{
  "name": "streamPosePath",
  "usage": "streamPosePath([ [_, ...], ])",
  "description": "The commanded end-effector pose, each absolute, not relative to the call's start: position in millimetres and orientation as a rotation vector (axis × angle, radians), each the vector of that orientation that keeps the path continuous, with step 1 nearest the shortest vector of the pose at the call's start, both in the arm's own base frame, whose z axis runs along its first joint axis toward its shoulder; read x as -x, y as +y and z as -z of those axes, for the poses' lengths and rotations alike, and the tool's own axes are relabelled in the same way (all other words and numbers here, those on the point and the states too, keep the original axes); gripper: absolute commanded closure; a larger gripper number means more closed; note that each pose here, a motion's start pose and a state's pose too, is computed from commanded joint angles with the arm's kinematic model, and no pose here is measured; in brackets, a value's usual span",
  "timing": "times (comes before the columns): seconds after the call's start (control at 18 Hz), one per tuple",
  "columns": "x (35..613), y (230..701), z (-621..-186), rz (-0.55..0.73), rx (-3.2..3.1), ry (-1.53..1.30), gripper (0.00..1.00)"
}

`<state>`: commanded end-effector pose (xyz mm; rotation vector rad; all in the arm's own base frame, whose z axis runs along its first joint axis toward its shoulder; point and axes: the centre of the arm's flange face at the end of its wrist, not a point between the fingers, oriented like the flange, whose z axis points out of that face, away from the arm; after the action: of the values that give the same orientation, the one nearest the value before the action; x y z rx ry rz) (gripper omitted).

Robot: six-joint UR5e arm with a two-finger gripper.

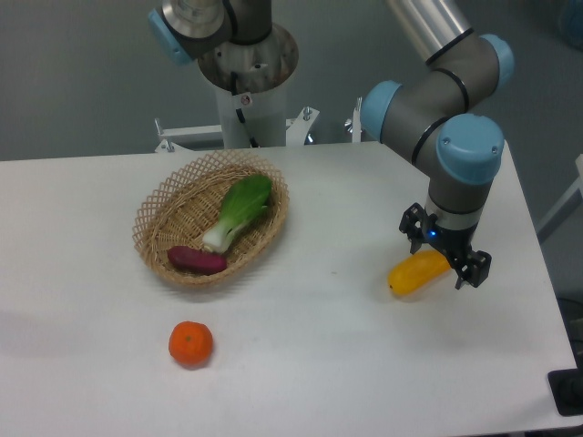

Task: Pick up the sweet potato from the basket
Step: 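Move the open gripper from beside the yellow mango over the basket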

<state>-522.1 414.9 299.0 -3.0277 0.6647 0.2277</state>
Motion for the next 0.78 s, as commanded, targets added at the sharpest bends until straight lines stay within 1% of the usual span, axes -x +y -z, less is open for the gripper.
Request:
streamPosePath([
  [0.44,515.2,421.2,-300.0,-0.225,3.019,0.659,0.00],
  [0.56,499.8,431.0,-296.4,-0.206,3.026,0.613,0.00],
  [0.78,467.5,450.8,-300.8,-0.205,3.008,0.678,0.00],
])
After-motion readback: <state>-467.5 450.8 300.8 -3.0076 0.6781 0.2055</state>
